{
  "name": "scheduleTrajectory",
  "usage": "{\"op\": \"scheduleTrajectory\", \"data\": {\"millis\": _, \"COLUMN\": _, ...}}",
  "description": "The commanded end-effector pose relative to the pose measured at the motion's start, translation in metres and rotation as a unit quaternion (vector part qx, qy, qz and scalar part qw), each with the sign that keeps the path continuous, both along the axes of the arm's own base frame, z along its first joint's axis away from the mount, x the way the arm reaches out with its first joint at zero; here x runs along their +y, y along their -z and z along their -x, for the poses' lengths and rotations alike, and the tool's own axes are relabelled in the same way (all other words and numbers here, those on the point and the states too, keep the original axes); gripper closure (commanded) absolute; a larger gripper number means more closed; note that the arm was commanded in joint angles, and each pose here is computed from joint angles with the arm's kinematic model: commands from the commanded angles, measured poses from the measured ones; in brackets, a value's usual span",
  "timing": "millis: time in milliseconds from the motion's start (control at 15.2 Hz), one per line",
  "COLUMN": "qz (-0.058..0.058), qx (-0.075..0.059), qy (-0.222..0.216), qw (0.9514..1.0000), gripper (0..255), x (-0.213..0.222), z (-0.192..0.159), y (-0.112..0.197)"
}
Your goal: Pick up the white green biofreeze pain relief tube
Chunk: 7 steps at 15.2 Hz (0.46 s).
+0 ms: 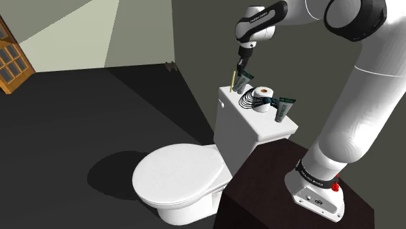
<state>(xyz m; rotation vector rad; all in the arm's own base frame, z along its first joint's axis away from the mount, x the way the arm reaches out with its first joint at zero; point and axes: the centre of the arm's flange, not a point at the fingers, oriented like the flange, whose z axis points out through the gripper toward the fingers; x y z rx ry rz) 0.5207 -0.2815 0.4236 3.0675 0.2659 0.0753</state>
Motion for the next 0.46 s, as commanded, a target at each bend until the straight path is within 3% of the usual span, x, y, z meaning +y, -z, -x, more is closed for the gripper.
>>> {"op": "scheduleTrajectory", "data": {"millis": 0, "qz": 0.000, "qx": 0.000, "qy": 0.000, "qw": 1.0000, "gripper": 255, "x": 0.000, "z": 0.000, "y": -0.010}}
{"op": "scheduleTrajectory", "data": {"millis": 396, "qz": 0.000, "qx": 0.000, "qy": 0.000, "qw": 1.0000, "gripper": 255, "x": 0.000, "z": 0.000, "y": -0.032}}
